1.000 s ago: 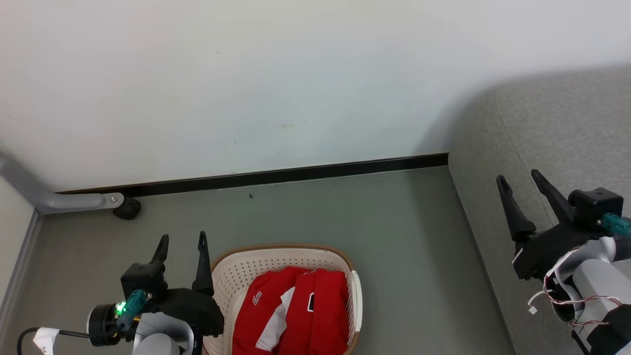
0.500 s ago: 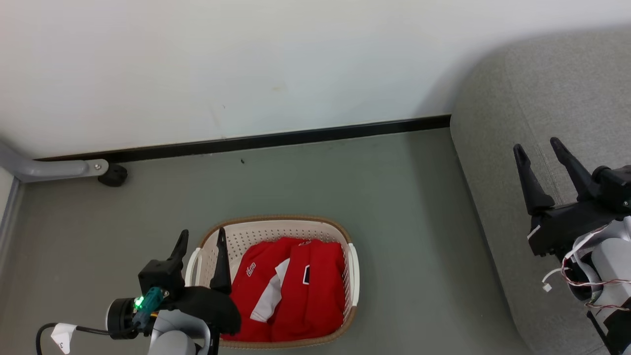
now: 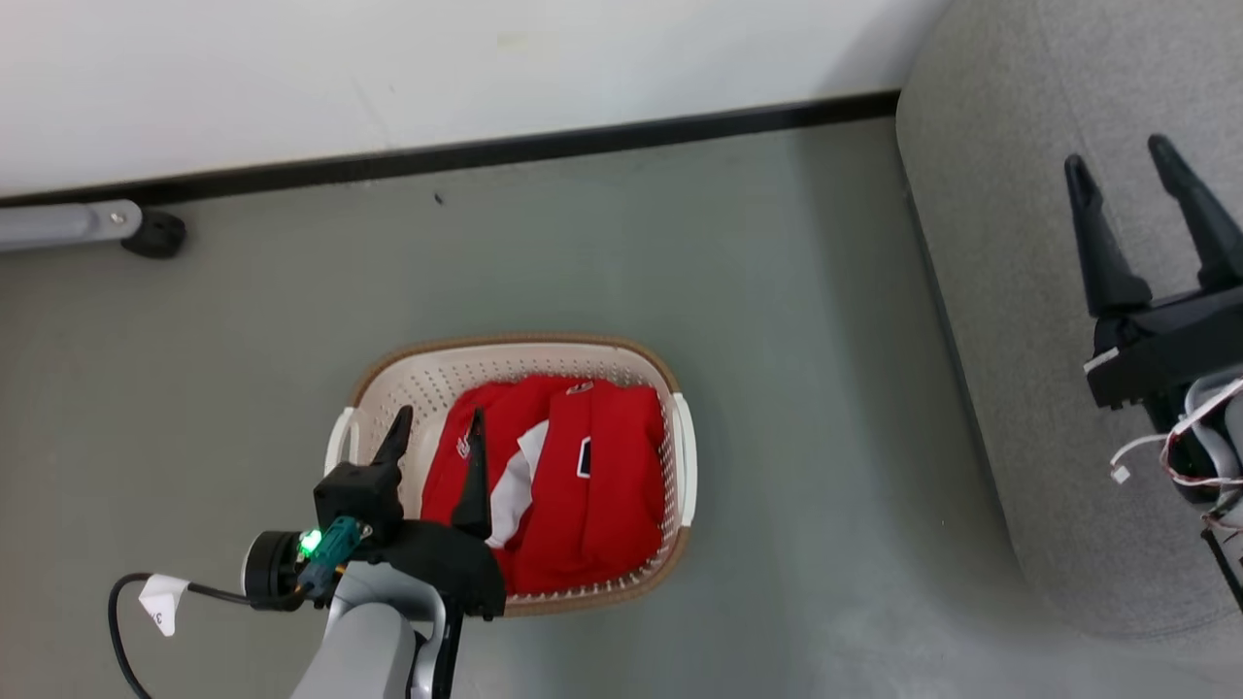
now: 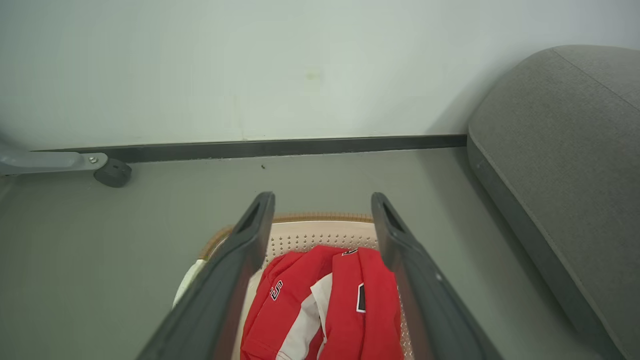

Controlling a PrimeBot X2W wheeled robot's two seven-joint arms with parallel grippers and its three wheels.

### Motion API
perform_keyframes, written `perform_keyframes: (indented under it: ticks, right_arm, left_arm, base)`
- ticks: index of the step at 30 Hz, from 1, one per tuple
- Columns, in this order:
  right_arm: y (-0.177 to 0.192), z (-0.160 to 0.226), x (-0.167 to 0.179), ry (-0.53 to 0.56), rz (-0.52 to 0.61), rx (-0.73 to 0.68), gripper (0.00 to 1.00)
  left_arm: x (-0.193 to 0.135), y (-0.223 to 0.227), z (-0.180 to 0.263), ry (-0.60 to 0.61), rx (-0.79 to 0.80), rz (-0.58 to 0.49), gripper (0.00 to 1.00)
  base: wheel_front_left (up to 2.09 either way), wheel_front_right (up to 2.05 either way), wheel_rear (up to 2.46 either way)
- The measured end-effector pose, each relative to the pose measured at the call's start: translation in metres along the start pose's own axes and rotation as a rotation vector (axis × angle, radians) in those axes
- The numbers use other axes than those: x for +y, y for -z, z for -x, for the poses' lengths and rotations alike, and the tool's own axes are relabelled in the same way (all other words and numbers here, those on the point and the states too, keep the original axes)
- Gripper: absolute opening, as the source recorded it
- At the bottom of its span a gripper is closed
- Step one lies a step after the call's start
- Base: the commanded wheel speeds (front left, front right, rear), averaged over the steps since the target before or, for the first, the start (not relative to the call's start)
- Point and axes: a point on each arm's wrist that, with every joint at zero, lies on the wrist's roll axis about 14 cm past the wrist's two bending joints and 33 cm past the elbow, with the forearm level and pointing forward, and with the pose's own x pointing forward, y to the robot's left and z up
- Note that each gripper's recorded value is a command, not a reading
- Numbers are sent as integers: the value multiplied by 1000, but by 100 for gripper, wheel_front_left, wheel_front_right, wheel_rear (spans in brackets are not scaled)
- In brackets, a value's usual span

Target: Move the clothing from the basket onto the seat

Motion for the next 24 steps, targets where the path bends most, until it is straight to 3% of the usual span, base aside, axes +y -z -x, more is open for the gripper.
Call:
perform_keyframes:
  ticks: [13, 24]
  right_arm:
    - [13, -36, -20, -10, 41, -42, 100]
    - [42, -59, -24, -34, 50, -51, 100]
  left_arm:
    - [-49, 49, -50, 138, 146, 92, 100]
    - [-44, 99, -104, 123, 266, 89, 100]
  base:
    - [0, 0, 0]
    - [0, 0, 0]
